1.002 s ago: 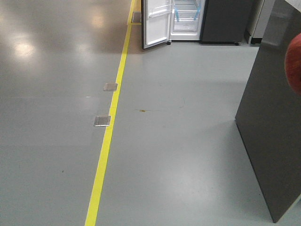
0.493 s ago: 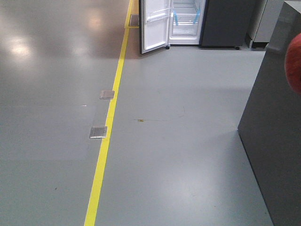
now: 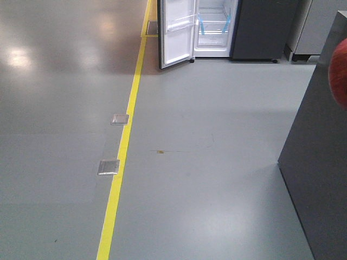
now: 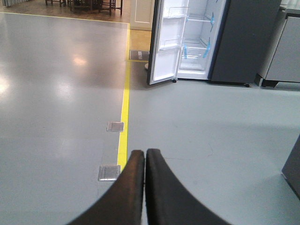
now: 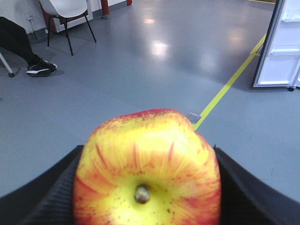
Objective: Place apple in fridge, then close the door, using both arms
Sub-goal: 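Drive toward the open white refrigerator with the apple held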
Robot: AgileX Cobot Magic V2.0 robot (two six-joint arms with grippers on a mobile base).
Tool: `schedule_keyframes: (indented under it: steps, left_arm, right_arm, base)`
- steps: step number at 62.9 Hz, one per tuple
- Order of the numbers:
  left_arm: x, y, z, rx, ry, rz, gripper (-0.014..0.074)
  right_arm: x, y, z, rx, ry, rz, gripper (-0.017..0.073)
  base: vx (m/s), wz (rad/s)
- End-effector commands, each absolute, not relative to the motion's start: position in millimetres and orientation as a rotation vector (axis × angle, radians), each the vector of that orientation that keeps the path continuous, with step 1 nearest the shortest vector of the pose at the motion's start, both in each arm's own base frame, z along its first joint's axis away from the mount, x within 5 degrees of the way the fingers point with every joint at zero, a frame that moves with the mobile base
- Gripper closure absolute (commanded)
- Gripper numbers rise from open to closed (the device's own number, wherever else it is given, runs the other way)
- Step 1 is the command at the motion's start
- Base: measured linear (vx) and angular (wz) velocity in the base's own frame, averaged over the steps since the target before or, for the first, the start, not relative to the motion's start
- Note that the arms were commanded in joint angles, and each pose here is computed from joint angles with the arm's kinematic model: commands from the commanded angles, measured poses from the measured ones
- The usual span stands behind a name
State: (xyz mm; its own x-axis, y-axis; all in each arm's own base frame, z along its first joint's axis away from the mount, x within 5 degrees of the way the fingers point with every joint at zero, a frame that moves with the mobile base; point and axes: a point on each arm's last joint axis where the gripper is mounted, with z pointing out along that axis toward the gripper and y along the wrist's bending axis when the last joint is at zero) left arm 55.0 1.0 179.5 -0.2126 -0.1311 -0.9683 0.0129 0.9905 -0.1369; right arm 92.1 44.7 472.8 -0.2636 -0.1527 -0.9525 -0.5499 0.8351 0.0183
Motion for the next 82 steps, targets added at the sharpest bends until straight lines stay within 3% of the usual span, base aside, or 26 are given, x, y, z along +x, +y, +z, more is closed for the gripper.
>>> schedule_keyframes:
  steps: [1, 82]
  left_arm:
    - [56.0, -0.9, 178.0, -0.072, 1.737, -0.154, 0.0600]
    - [56.0, -0.9, 178.0, -0.072, 1.737, -0.154, 0.0600]
  right_arm:
    - [92.5, 45.3, 484.7, -0.501, 1.742, 0.425, 0.0566]
    - [92.5, 45.3, 484.7, -0.501, 1.742, 0.425, 0.0566]
  base:
    - [0.26, -0.01]
    - [0.27, -0.01]
